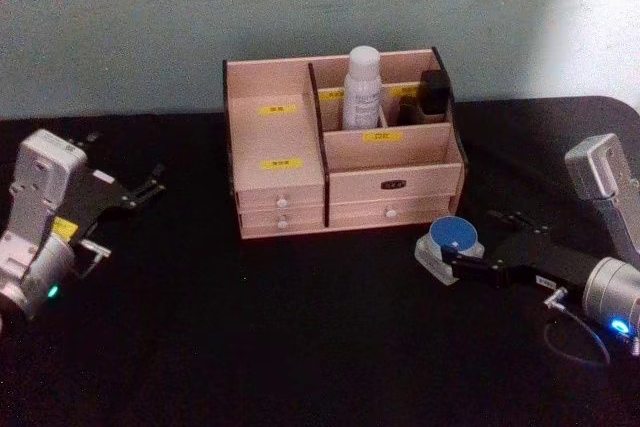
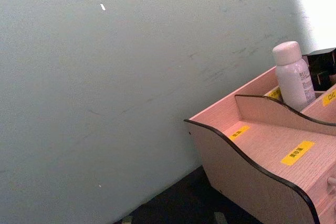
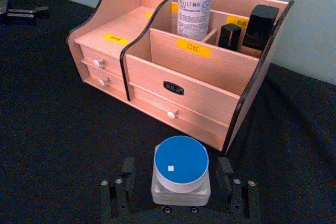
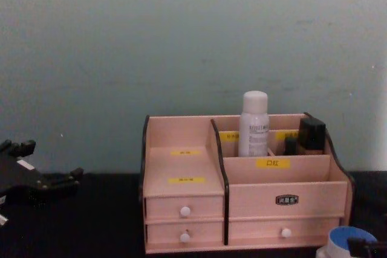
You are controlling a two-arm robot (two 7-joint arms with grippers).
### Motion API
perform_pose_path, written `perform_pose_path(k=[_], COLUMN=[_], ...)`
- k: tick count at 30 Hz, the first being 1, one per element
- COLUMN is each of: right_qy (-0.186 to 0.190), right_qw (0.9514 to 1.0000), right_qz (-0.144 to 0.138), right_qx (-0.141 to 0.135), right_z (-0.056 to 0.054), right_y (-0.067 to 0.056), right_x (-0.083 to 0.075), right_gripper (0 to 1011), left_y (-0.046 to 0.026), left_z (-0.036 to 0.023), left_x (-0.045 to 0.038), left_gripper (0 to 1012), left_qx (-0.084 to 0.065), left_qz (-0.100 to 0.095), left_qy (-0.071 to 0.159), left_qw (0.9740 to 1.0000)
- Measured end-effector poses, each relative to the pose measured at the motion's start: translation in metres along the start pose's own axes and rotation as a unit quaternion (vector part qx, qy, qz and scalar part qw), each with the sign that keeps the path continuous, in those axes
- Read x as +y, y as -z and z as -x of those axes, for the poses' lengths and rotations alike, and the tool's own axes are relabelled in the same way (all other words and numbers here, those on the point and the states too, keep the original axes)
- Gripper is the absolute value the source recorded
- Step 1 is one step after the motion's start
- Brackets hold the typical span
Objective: Pick up the facial cleanser and watermelon frost from the table and place them into the tiered storage box.
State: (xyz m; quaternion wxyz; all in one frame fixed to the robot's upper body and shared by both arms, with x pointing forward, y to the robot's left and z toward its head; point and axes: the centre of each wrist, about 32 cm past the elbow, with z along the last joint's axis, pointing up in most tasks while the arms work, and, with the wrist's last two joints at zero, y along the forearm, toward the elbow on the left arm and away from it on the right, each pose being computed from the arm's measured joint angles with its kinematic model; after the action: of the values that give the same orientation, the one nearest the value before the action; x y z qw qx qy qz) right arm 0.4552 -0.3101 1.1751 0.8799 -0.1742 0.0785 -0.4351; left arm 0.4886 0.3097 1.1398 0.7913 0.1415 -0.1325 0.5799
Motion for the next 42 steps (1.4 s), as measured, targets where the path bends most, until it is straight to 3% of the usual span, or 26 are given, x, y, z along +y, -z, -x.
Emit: perform_pose_path(k=[42], right_qy=[0.003], right_qw=[0.9999], right_qz=[0.015], right_qx=[0.007], right_z=[-0.004], right_y=[0.008], right_x=[0.019], right_gripper=[1002], left_y=[0.0], left_z=[0.0], left_x=[0.0], left_gripper=[1001], left_qx=[0.0], left_qz=[0.0], left_qy=[0.0], left_qw=[1.0])
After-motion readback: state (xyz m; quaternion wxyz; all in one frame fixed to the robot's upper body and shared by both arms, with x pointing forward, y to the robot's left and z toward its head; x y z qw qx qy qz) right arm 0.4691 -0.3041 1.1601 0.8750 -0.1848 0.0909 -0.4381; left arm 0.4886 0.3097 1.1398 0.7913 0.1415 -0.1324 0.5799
